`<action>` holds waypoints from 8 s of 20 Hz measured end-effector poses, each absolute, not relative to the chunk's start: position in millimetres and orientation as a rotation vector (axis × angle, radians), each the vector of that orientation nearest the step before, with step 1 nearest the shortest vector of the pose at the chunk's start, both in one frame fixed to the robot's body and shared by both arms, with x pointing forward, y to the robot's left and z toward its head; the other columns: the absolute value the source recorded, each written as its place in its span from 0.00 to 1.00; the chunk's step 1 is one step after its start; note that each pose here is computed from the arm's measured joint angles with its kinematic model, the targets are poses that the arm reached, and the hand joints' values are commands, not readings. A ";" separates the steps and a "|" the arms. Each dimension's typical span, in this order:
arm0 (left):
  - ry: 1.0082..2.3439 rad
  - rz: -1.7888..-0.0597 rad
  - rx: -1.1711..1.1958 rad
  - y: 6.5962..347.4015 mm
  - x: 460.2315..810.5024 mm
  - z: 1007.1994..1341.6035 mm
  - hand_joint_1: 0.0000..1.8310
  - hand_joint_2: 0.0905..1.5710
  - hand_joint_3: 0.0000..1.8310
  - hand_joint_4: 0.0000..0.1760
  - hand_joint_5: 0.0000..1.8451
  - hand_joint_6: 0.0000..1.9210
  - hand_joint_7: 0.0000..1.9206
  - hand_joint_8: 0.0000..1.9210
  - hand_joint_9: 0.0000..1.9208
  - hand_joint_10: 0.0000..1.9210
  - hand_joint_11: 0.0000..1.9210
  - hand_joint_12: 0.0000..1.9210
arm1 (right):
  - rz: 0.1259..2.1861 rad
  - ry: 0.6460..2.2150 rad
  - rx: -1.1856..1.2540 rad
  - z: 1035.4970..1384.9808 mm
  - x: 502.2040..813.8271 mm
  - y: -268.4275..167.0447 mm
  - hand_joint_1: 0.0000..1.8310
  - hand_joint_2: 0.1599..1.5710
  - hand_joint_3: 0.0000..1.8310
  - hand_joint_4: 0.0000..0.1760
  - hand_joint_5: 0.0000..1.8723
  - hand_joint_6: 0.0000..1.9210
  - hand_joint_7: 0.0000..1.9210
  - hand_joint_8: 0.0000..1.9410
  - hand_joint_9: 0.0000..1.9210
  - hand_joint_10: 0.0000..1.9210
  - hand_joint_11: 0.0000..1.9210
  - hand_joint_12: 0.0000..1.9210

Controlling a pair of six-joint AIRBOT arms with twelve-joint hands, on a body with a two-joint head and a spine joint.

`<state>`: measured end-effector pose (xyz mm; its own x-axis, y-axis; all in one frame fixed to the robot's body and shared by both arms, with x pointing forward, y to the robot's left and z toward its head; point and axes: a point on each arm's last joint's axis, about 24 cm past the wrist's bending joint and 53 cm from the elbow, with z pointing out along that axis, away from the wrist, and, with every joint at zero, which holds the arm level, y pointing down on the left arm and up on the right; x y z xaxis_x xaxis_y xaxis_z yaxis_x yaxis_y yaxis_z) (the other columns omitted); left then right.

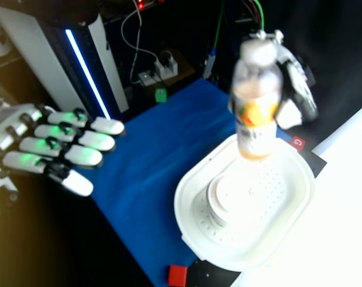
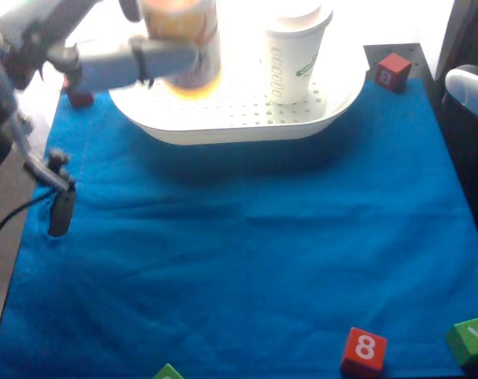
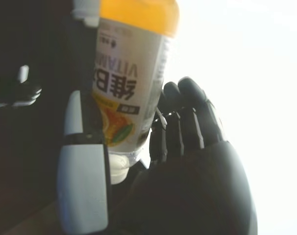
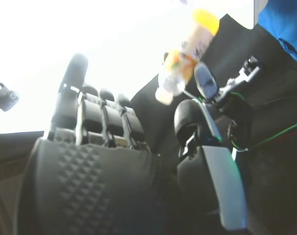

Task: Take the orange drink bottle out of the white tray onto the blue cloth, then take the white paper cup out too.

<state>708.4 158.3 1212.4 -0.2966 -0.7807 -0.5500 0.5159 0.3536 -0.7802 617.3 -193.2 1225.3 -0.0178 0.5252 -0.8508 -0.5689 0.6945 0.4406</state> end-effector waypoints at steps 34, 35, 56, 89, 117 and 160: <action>1.440 -1.057 -0.382 236.3 626.3 1148.3 0.25 0.78 0.01 0.64 0.00 0.00 0.00 0.00 0.01 0.00 0.00 0.23 | 0.914 1.351 0.006 1217.3 631.1 -196.9 0.32 0.83 0.00 0.00 0.00 0.00 0.00 0.00 0.00 0.00 0.00 0.54; 1.435 -1.021 -0.382 243.9 626.1 1148.7 0.25 0.81 0.01 0.60 0.00 0.00 0.00 0.00 0.01 0.00 0.00 0.17 | 0.916 1.358 0.018 1215.1 639.8 -194.1 0.34 0.83 0.00 0.08 0.00 0.00 0.00 0.00 0.00 0.00 0.00 0.56; 1.421 -0.994 -0.404 256.7 623.0 1146.3 0.23 0.80 0.00 0.29 0.00 0.00 0.00 0.00 0.00 0.00 0.00 0.00 | 0.859 1.604 -0.042 1178.4 769.9 -78.4 0.31 0.67 0.00 0.24 0.00 0.00 0.00 0.00 0.00 0.00 0.00 0.64; 1.404 -1.011 -0.419 258.1 624.4 1146.9 0.25 0.82 0.00 0.24 0.00 0.00 0.00 0.00 0.00 0.00 0.00 0.00 | 0.837 1.696 0.020 1161.8 792.6 -77.8 0.58 0.86 0.01 0.00 0.23 0.89 0.32 0.87 0.35 1.00 0.42 1.00; 1.400 -1.001 -0.461 263.0 622.4 1142.1 0.23 0.82 0.00 0.32 0.00 0.00 0.00 0.00 0.00 0.00 0.00 0.00 | 1.352 1.504 -0.050 1190.0 616.7 -97.6 0.55 0.73 0.00 0.00 0.11 0.90 0.20 0.95 0.32 1.00 0.38 1.00; 1.396 -0.980 -0.482 271.8 619.2 1138.2 0.27 0.83 0.00 0.27 0.00 0.00 0.00 0.00 0.00 0.00 0.00 0.00 | 1.262 1.654 -0.087 1153.9 612.9 -111.3 0.31 0.59 0.00 0.70 0.00 0.00 0.00 0.00 0.00 0.00 0.00 0.00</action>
<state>619.2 271.8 1138.2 -0.1118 -0.7989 -0.5909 0.2842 0.5441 -0.7894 612.9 -111.3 1153.9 -0.4873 0.4787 -0.7303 -0.5779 0.4501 0.6807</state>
